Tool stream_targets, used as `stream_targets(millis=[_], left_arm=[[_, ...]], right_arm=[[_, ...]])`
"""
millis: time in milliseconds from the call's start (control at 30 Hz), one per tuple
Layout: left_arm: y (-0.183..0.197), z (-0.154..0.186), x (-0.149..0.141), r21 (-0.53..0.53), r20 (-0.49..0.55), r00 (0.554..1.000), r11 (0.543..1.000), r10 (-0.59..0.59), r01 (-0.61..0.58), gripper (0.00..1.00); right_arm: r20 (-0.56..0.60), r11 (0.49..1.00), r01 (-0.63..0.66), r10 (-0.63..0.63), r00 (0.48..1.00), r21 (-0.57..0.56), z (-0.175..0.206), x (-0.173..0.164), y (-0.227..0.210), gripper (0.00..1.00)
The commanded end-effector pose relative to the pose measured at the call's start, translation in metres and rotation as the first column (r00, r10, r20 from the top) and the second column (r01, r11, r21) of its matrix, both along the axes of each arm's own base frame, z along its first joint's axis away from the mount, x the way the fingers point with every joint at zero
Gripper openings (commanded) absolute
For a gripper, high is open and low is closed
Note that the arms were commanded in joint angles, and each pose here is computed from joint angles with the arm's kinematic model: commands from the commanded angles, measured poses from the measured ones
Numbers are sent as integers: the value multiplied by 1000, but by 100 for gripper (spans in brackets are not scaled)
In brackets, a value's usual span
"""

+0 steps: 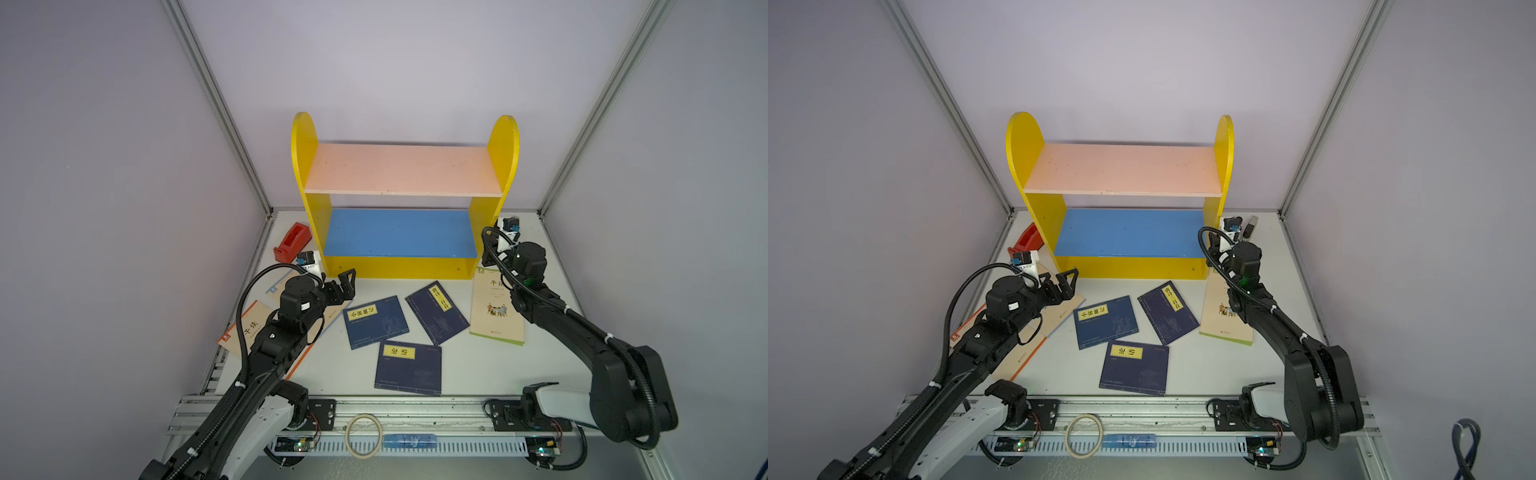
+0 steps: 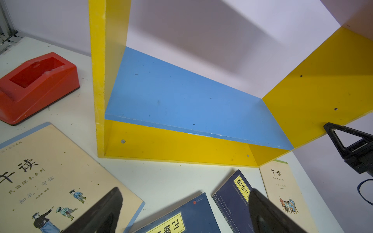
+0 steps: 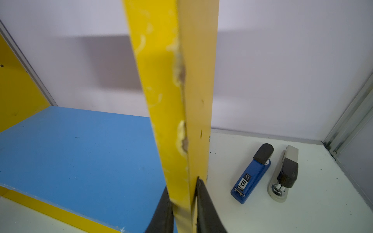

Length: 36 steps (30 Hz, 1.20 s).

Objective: Stacking books/files
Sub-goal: Move the bookshelf to the top-center of the table, then pick up the book from the middle-right of the table.

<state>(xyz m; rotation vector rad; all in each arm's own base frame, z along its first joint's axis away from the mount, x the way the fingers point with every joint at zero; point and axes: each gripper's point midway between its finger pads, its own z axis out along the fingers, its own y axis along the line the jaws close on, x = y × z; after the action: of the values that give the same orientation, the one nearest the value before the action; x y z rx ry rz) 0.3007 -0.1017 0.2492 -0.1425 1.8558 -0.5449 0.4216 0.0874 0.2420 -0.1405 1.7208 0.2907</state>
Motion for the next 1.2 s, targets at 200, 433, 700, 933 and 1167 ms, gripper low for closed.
stream_targets(millis=[200,433,700,933,1167], left_arm=[[0,5,1,-11,3,1000,1000,4,-3,100],[11,4,1,-22,-34,997,997,75,-75,100],[18,21,-7,-124,0,993,986,114,-113,100],[35,32,-25,-366,-3,995,926,100,-94,100],[-19,-1,-33,-466,-304,948,882,-94,-62,100]], right_arm=[[11,991,-85,84,996,105,9,-11,16,49],[-9,981,-12,14,1000,193,3,-27,3,69],[-65,913,273,-265,962,302,3,-62,-50,81],[-292,819,471,-386,875,328,-50,-106,-77,86],[-604,782,595,-387,697,185,-84,-119,-93,95]])
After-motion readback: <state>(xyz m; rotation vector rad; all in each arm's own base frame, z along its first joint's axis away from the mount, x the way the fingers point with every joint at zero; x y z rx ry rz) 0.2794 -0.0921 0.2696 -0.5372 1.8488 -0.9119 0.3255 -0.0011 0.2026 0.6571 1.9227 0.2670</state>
